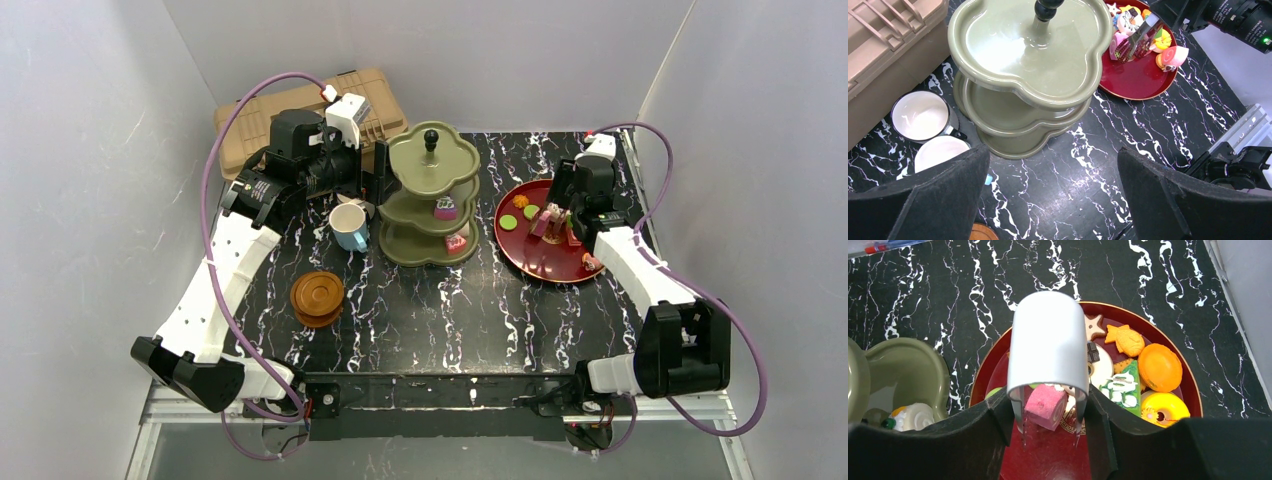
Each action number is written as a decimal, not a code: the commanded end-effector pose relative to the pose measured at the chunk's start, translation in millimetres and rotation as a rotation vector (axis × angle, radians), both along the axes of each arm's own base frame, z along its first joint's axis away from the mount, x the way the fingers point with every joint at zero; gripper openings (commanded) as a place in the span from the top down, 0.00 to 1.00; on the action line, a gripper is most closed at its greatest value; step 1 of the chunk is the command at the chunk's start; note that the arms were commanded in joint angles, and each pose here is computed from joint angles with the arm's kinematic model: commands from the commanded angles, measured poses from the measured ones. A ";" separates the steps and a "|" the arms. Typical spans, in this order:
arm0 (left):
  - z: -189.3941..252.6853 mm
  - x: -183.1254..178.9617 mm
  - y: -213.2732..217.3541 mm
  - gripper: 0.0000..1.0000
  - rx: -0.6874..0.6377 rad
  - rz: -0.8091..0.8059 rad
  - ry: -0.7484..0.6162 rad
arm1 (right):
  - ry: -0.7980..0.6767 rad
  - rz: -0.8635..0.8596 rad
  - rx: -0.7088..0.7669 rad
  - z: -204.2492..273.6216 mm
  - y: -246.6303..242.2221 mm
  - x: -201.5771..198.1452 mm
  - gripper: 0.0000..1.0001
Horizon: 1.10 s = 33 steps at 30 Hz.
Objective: Serve the afternoon tea
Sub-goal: Pick up the desert from the tray.
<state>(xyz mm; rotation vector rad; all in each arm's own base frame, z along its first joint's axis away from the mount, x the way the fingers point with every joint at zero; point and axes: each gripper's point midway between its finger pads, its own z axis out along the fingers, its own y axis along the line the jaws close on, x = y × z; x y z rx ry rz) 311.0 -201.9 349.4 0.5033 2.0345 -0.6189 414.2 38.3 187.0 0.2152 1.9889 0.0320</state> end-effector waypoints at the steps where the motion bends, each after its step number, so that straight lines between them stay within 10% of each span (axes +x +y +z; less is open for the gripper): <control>1: 16.5 -5.8 2.6 0.02 -0.023 -0.007 -0.039 | -0.084 -0.003 0.023 30.4 1.7 14.9 0.42; 33: 12.6 -8.8 2.9 0.02 -0.027 -0.010 -0.036 | -0.098 -0.019 -0.023 33.8 5.8 24.8 0.48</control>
